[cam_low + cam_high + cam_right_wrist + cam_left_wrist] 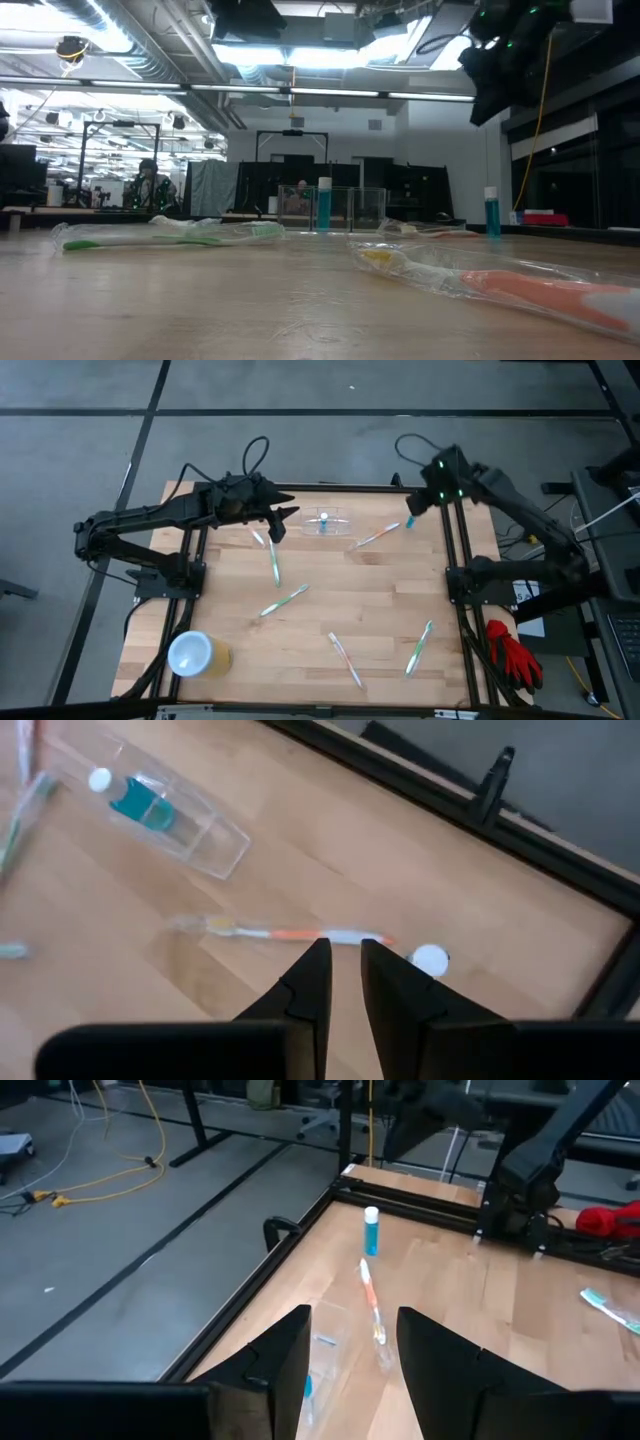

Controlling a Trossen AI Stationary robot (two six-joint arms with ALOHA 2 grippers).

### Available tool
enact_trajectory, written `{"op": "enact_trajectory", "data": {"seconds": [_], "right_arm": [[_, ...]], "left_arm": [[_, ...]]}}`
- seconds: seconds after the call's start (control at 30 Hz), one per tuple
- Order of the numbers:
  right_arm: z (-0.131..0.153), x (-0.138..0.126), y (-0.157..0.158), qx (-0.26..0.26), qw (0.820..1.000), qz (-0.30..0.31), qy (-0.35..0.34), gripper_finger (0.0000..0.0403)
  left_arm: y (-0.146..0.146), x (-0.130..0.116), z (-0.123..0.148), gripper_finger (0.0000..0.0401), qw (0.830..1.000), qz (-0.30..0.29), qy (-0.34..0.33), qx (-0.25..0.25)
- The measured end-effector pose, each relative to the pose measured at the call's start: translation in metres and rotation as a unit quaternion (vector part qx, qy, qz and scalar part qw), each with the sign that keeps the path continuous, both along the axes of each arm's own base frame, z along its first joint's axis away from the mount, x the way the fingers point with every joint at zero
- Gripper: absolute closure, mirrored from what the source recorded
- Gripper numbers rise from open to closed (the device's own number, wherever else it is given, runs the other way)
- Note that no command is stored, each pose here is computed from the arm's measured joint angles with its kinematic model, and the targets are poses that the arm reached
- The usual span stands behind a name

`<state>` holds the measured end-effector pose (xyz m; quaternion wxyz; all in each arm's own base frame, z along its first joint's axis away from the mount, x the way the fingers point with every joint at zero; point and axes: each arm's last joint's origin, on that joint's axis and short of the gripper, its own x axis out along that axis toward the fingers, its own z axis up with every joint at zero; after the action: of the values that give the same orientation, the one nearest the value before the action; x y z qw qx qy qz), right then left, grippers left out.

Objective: Pick & Place toothbrushing station
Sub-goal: Put the blue mouthwash into the transparent organizer

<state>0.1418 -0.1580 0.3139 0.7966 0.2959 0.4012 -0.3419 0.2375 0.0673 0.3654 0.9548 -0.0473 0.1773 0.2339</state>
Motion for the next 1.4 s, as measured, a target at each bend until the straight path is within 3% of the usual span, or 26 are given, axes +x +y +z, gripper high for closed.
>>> {"op": "enact_trajectory", "data": {"seconds": [0.27,0.47,0.77,0.9,1.03,1.23,1.4], "right_arm": [[-0.023,0.016,-0.060,0.123,0.985,0.046,0.116,0.0341],[-0.051,0.027,-0.075,0.163,0.972,0.073,0.150,0.0341],[-0.065,0.026,-0.082,0.137,0.952,0.101,0.254,0.0341],[-0.065,0.024,-0.080,0.144,0.948,0.100,0.264,0.0337],[-0.065,0.029,-0.077,0.146,0.949,0.098,0.262,0.0310],[-0.065,0.034,-0.074,0.121,0.944,0.078,0.298,0.0236],[-0.065,0.035,-0.073,0.138,0.949,0.068,0.276,0.0190]], "left_arm": [[0.000,0.000,0.000,0.0256,1.000,0.003,0.000,0.001],[0.000,0.000,0.000,0.0256,1.000,0.002,0.000,0.001],[0.002,0.000,0.000,0.0256,1.000,0.000,0.000,0.003],[0.006,-0.001,0.001,0.0256,1.000,-0.004,-0.008,-0.001],[0.010,-0.001,0.005,0.0256,1.000,-0.007,-0.028,0.000],[0.015,-0.002,0.007,0.0256,0.999,-0.013,-0.041,-0.001],[0.015,-0.002,0.007,0.0256,0.999,-0.015,-0.042,-0.003]]}}
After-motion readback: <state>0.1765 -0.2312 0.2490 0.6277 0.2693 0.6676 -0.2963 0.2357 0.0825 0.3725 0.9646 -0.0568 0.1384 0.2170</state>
